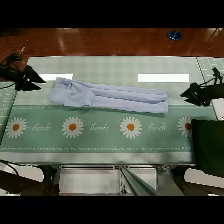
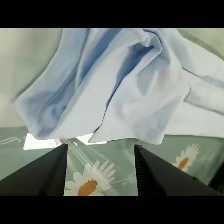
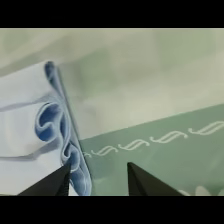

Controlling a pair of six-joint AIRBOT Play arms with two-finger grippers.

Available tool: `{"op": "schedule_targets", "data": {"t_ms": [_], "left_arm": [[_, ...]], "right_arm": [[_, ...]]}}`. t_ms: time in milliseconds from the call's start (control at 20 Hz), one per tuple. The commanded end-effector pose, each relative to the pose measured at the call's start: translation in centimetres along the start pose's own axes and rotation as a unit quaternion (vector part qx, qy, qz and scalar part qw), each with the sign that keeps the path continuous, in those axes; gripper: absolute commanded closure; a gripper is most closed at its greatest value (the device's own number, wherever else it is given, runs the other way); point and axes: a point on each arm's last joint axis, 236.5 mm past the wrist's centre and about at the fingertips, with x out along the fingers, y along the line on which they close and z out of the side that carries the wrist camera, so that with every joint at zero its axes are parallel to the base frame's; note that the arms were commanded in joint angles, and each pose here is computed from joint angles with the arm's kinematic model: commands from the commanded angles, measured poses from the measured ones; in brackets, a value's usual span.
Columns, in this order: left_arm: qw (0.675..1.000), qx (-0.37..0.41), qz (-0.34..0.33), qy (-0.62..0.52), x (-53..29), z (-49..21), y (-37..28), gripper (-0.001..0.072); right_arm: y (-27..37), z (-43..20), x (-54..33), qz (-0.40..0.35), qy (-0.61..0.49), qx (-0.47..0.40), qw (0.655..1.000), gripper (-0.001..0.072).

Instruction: Fold the shirts.

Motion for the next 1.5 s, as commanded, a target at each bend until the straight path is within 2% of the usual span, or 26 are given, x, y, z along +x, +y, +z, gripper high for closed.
{"op": "schedule_targets", "data": {"t_ms": [0, 150, 350, 650, 800, 850, 900, 950, 1000, 1050, 1250, 1450], "left_arm": [[0.985, -0.025, 0.046, -0.165, -3.3, -0.5, 1.9, 0.0199], [0.971, -0.003, 0.032, -0.239, -1.3, -5.5, -0.1, 0.0198], [0.98, 0.055, 0.02, -0.191, 3.2, -12.7, -2.8, 0.0198], [0.978, 0.13, 0.003, -0.166, 6.3, -14.7, -7.2, 0.0199], [0.973, 0.156, -0.005, -0.168, 7.1, -15.2, -8.8, 0.0198], [0.973, 0.162, -0.006, -0.164, 7.3, -15.5, -9.2, 0.0199], [0.973, 0.166, -0.008, -0.161, 7.5, -15.7, -9.4, 0.0201], [0.973, 0.169, -0.009, -0.156, 7.6, -16.0, -9.6, 0.0254], [0.974, 0.166, -0.016, -0.153, 7.6, -16.2, -9.9, 0.0558], [0.974, 0.161, -0.03, -0.155, 7.7, -16.3, -10.7, 0.0686], [0.964, 0.191, -0.068, -0.17, 9.2, -16.5, -14.5, 0.0695], [0.968, 0.231, -0.065, -0.08, 15.1, -18.0, -18.0, 0.0695]], "right_arm": [[-1.8, -1.4, 0.8, -0.002, -0.03, 0.048, 0.998, 0.0298], [1.7, -2.3, 2.9, 0.051, -0.03, 0.036, 0.998, 0.0298], [3.0, -2.0, 4.6, 0.056, -0.037, 0.034, 0.997, 0.0295], [5.1, -5.0, 8.7, 0.128, 0.052, 0.057, 0.989, 0.0296], [6.7, -7.2, 11.1, 0.122, 0.084, 0.034, 0.988, 0.0312], [7.3, -7.5, 11.5, 0.118, 0.085, 0.023, 0.989, 0.0424], [8.0, -7.7, 11.4, 0.122, 0.088, 0.01, 0.989, 0.0634], [8.8, -7.9, 10.9, 0.13, 0.093, -0.022, 0.987, 0.069], [9.3, -8.4, 10.0, 0.133, 0.103, -0.043, 0.985, 0.0691], [9.5, -9.0, 8.9, 0.13, 0.109, -0.064, 0.983, 0.0691], [8.7, -10.6, 1.9, 0.06, 0.076, -0.161, 0.982, 0.069], [9.5, -13.7, -5.1, 0.047, -0.014, -0.192, 0.98, 0.069]]}}
